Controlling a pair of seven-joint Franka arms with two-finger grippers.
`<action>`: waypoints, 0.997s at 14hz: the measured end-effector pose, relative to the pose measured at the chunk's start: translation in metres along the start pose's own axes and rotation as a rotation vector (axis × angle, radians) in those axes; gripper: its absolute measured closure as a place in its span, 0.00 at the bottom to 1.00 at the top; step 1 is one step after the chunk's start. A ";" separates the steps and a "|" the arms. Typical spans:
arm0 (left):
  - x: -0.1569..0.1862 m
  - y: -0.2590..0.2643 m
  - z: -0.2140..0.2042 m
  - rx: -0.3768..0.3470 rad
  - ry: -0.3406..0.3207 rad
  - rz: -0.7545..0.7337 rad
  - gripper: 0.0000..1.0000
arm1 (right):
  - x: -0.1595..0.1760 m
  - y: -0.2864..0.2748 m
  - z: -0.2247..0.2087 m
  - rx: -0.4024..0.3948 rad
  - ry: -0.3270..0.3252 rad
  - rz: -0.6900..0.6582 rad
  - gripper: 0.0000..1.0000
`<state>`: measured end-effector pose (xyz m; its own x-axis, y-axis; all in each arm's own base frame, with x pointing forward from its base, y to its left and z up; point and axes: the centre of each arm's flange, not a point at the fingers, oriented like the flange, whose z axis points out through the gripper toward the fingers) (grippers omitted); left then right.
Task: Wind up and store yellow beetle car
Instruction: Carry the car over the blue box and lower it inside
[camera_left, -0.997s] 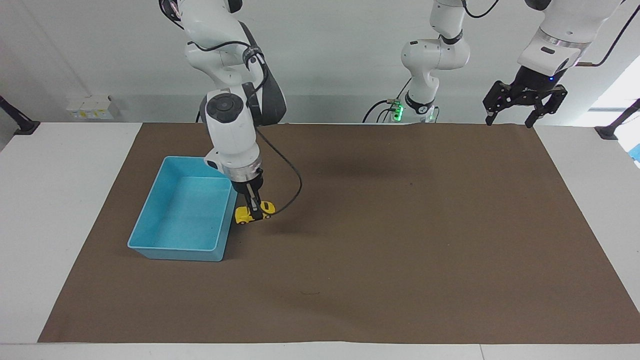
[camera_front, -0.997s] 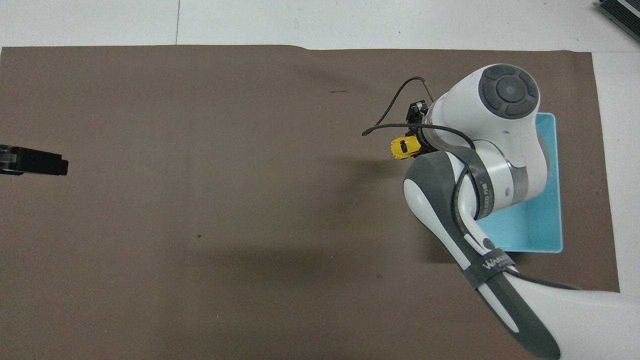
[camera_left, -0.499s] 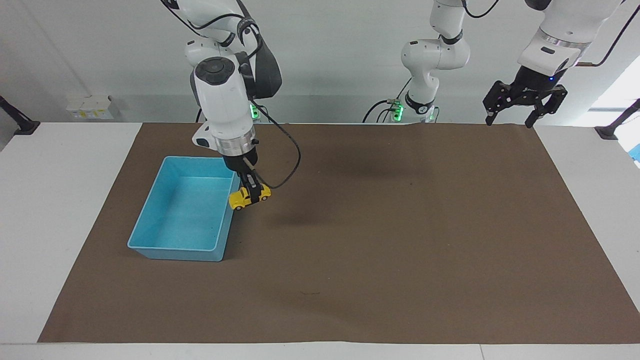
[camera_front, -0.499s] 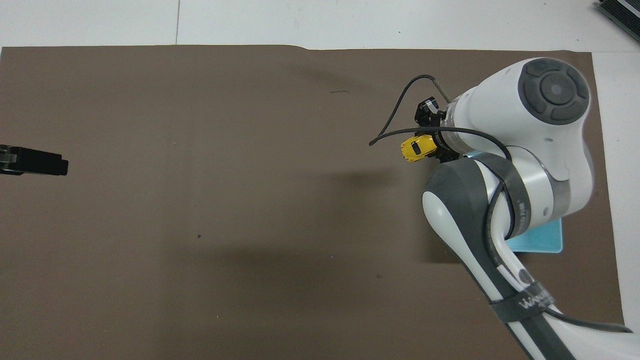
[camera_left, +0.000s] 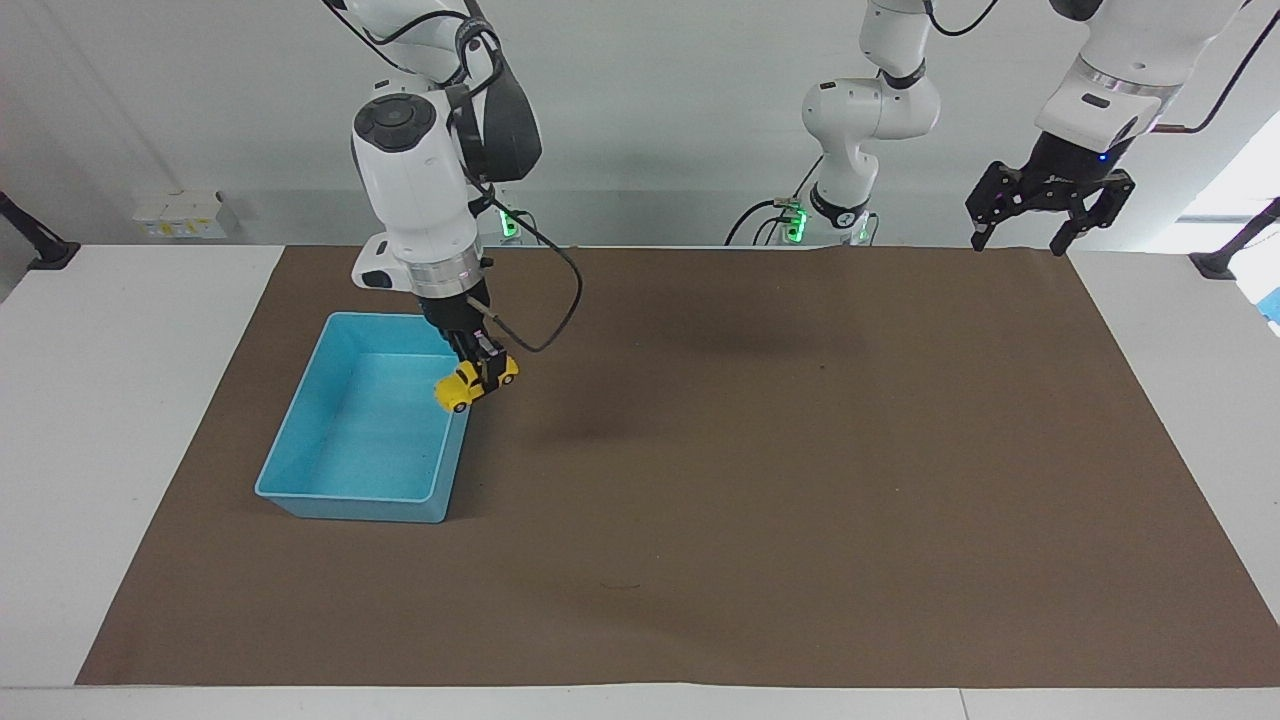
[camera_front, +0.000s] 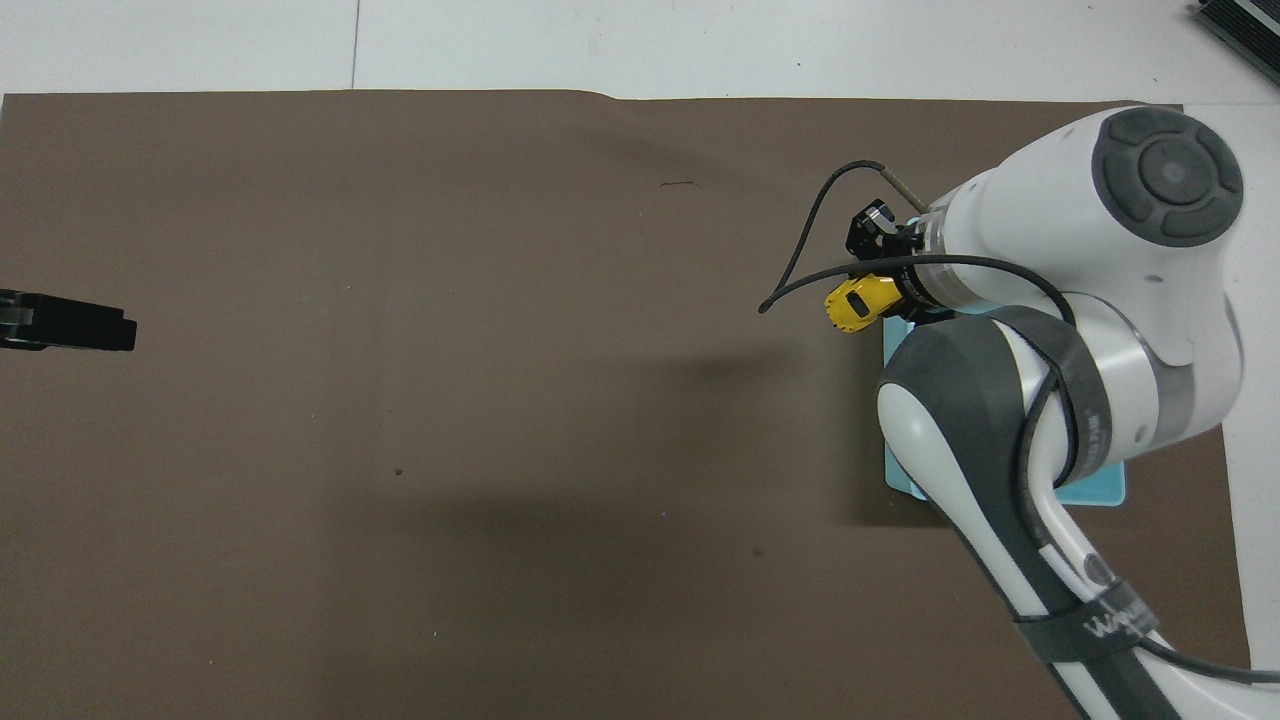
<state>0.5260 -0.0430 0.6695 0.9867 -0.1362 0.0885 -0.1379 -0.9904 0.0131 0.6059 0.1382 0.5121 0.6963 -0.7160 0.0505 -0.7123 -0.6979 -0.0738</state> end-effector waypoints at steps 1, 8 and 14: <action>0.000 0.000 0.000 0.000 0.000 0.000 0.00 | 0.006 0.005 0.000 -0.004 -0.006 -0.028 0.54; 0.000 0.000 0.000 0.000 0.000 0.000 0.00 | 0.060 0.057 -0.011 0.005 -0.070 -0.264 0.54; 0.000 0.000 0.000 0.000 0.000 0.000 0.00 | 0.096 0.101 -0.013 -0.017 -0.112 -0.528 0.54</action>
<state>0.5260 -0.0430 0.6695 0.9867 -0.1362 0.0885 -0.1379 -0.9904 0.0131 0.5994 -0.0007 0.5224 0.9645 -0.2624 -0.0300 -0.2637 -0.9633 -0.0513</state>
